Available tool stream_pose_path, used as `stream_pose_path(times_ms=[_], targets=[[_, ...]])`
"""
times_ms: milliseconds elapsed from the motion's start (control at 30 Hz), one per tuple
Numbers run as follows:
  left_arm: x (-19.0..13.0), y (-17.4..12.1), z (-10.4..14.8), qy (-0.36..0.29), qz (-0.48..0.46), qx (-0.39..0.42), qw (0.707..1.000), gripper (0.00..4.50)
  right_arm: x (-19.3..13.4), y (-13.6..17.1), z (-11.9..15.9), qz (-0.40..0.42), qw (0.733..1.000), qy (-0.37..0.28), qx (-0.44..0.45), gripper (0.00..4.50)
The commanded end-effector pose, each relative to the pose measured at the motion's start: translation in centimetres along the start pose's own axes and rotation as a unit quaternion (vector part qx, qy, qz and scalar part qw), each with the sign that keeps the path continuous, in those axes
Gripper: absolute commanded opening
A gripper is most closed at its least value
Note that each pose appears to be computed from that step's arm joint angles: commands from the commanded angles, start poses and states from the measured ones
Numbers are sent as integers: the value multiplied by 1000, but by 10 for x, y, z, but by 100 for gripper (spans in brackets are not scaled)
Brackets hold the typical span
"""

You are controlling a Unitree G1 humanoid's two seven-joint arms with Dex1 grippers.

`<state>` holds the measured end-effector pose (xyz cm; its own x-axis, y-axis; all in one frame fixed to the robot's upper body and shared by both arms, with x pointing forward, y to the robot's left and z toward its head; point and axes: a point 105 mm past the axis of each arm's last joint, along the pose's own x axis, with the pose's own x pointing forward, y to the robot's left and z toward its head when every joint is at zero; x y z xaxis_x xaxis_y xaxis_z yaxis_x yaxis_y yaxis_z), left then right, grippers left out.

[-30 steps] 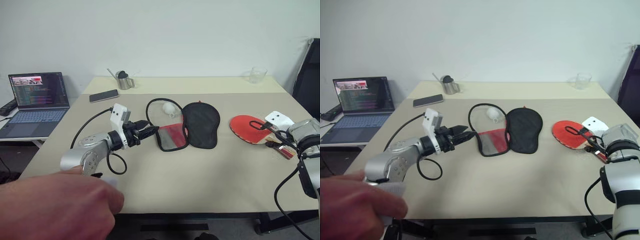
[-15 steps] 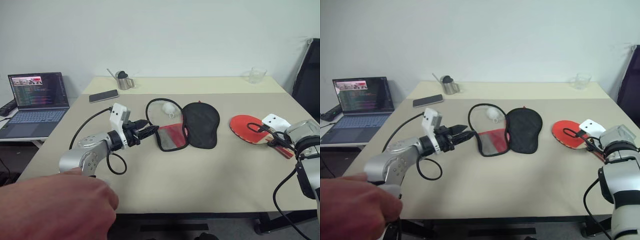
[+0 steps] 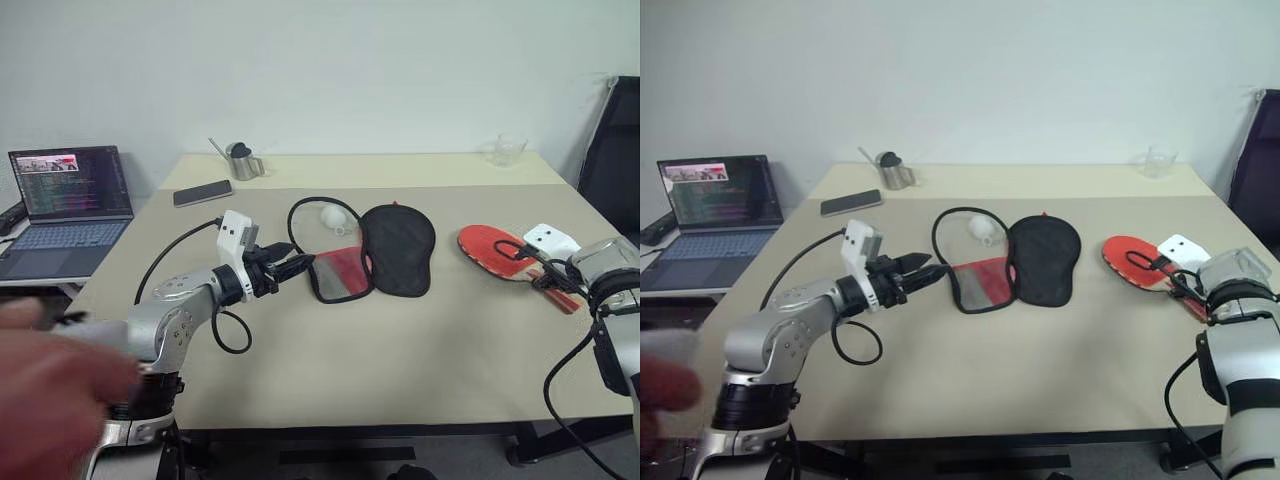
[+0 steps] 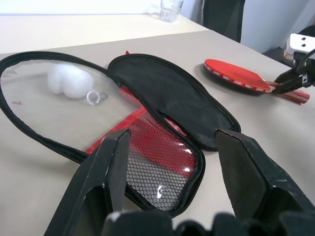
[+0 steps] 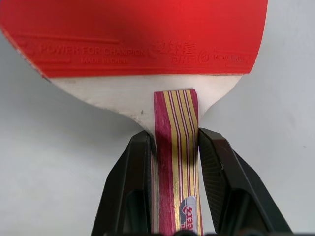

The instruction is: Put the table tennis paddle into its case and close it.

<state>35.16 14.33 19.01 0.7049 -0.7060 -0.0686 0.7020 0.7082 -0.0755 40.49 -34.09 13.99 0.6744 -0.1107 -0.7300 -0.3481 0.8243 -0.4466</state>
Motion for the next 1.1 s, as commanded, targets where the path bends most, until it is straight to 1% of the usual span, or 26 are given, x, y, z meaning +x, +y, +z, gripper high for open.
stream_pose_path(times_ms=[33, 167, 267, 533, 600, 700, 833, 900, 1100], targets=[[-4, -5, 17, -27, -7, 21, 999, 297, -21, -10, 49, -11, 996, -88, 23, 106], [-2, -6, 16, -25, -11, 21, 999, 297, -28, -9, 64, 0, 993, -113, 37, 105], [1, -8, 15, -23, -17, 21, 999, 297, -30, -1, 76, 24, 990, -130, 48, 105], [2, -9, 15, -22, -20, 21, 999, 297, -27, 9, 81, 47, 983, -141, 105, 105], [1, -9, 15, -21, -20, 21, 999, 297, -27, 12, 85, 53, 982, -144, 106, 105], [1, -10, 15, -21, -21, 21, 999, 297, -32, 20, 98, 71, 977, -161, 123, 105], [2, -10, 14, -20, -23, 19, 999, 297, -34, 52, 129, 120, 964, -189, 142, 105], [2, -11, 14, -21, -24, 20, 999, 297, -35, 62, 139, 128, 959, -199, 155, 105], [2, -12, 13, -20, -24, 19, 999, 297, -36, 87, 154, 145, 950, -212, 178, 105]])
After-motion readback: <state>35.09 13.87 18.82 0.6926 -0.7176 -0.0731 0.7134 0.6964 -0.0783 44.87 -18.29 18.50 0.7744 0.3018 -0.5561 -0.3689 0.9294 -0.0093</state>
